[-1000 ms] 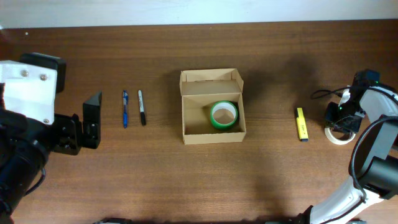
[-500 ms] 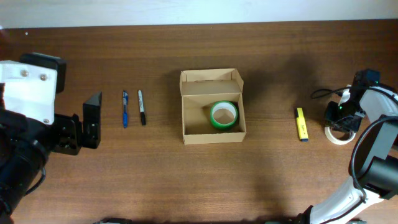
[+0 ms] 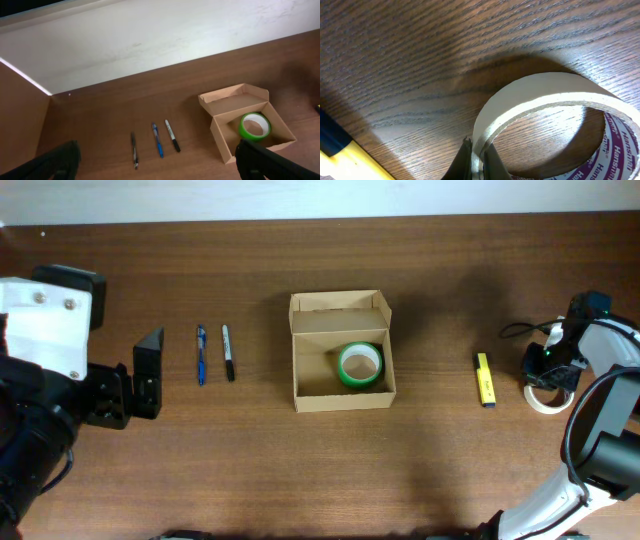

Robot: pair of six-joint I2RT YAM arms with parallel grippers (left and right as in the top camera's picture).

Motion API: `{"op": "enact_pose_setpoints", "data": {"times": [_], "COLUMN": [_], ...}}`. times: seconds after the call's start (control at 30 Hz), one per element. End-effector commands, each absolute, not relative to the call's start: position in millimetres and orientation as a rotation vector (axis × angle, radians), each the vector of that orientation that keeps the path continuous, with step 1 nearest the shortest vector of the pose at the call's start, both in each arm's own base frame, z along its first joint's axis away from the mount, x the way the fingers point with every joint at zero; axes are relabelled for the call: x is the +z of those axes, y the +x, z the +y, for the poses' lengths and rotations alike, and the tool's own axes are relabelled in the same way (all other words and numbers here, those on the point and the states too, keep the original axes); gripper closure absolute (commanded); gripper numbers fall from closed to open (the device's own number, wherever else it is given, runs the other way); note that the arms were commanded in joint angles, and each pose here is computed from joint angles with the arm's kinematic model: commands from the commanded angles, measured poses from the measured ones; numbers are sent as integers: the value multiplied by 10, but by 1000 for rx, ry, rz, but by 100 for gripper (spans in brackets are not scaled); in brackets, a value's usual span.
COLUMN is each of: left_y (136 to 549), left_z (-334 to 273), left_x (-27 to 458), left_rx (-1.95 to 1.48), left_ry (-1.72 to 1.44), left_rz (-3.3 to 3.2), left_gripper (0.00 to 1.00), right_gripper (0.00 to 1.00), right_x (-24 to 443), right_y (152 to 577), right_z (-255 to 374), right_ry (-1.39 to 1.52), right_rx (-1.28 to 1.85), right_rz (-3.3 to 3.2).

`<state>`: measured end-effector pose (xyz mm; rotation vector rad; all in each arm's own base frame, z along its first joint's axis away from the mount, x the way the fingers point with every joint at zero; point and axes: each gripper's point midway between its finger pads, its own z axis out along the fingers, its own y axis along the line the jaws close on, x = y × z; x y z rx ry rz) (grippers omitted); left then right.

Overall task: Pack container
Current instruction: 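Grasp the white masking tape rim with the right gripper and lift, then lower the masking tape into the box beside the green tape, release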

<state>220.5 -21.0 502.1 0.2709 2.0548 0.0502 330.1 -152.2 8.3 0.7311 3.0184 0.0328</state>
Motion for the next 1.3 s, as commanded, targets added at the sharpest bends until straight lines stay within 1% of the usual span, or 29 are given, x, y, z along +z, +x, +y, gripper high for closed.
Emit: {"op": "enact_pose_setpoints", "data": {"times": [0.0,0.1,0.2,0.27,0.4,0.43,0.53,0.6,0.7,0.83,0.97,1.1,1.27], "left_y": [2177,2179,2179,2179,2179,2180,2180,2181,2192,2197,2196,2195,2190], "left_z": [-190,-178,-178,-178,-178,-179,-179,-179,-180,-181,-181,-182,-181], "left_x": [5027,5029,5029,5029,5029,5030,5030,5033,5054,5063,5061,5059,5049], "left_rx": [70,77,77,76,77,76,76,76,76,76,76,75,75], "left_ry": [276,271,271,271,271,272,272,271,269,269,269,270,270], "left_rz": [2051,2051,2051,2051,2051,2051,2051,2049,2040,2036,2036,2037,2042], "left_gripper": [1,1,1,1,1,1,1,1,1,1,1,1,1], "right_gripper": [96,96,96,96,96,96,96,96,96,96,96,96,96], "right_x": [55,207,582,957,1968,2346,3013,3314,3595,3654,3443,2976,2282], "right_y": [3260,3299,3432,3545,3769,3816,3815,3787,3760,3714,3710,3712,3742], "right_z": [-1434,-1453,-1513,-1559,-1550,-1480,-1154,-827,-227,634,1430,2072,2511], "right_ry": [770,774,752,724,614,544,338,210,-50,-373,-622,-817,-964], "right_rx": [92,86,63,32,-29,-47,-69,-40,16,98,223,333,338], "right_rz": [3030,3012,2944,2874,2691,2631,2556,2527,2490,2450,2452,2526,2658]}}
